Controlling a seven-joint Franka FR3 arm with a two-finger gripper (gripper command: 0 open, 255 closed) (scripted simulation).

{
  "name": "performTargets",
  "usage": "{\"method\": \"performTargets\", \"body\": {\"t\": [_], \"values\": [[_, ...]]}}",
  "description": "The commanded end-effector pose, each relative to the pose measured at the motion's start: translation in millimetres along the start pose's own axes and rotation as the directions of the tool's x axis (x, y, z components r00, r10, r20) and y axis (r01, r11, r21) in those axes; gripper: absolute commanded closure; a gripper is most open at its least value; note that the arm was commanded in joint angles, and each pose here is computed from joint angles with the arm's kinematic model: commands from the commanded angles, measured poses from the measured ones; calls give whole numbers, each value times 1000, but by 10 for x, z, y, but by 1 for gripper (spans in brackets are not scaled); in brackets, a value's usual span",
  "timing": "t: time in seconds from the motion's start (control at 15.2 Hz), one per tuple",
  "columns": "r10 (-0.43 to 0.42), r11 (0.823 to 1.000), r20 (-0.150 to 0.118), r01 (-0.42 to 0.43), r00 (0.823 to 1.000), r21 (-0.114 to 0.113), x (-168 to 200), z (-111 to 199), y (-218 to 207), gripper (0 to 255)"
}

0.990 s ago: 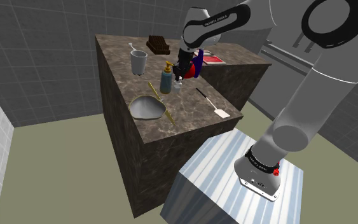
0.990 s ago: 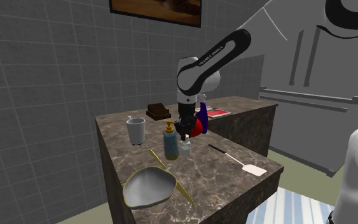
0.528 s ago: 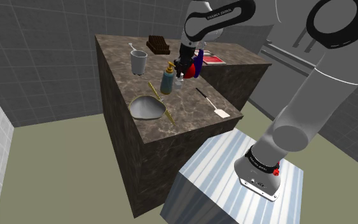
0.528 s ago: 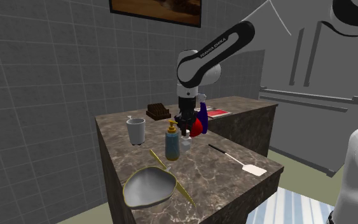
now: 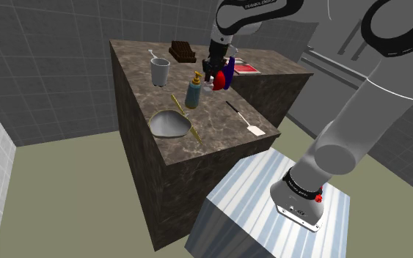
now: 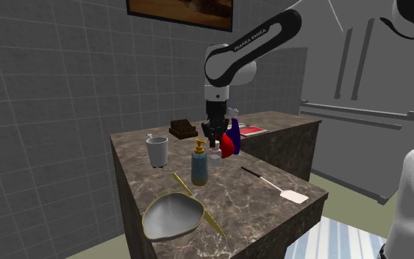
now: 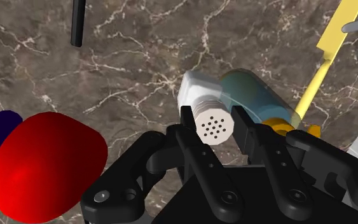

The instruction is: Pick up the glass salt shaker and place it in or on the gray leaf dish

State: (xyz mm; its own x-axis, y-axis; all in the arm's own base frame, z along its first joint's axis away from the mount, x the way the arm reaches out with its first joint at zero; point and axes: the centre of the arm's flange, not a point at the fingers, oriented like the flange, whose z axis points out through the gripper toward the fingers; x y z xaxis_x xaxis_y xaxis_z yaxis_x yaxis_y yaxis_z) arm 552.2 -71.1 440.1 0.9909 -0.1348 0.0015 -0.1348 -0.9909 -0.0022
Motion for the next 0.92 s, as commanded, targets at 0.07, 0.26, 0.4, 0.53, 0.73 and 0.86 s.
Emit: {"method": "performTargets", "body": {"t": [0.07,0.26,0.4,0.53,0.73,0.86], "values": [[0,1000,0,0,1000,0,-5,-165,18,255],[0,1000,0,0,1000,0,-5,-323,18,255],[0,1000,0,0,1000,0,-5,-429,18,255],[0,1000,0,0,1000,0,-5,-483,17,255],[0,1000,0,0,1000,0,-122,-541,-356,255],[0,1000,0,0,1000,0,-200,-580,-605,255]]}}
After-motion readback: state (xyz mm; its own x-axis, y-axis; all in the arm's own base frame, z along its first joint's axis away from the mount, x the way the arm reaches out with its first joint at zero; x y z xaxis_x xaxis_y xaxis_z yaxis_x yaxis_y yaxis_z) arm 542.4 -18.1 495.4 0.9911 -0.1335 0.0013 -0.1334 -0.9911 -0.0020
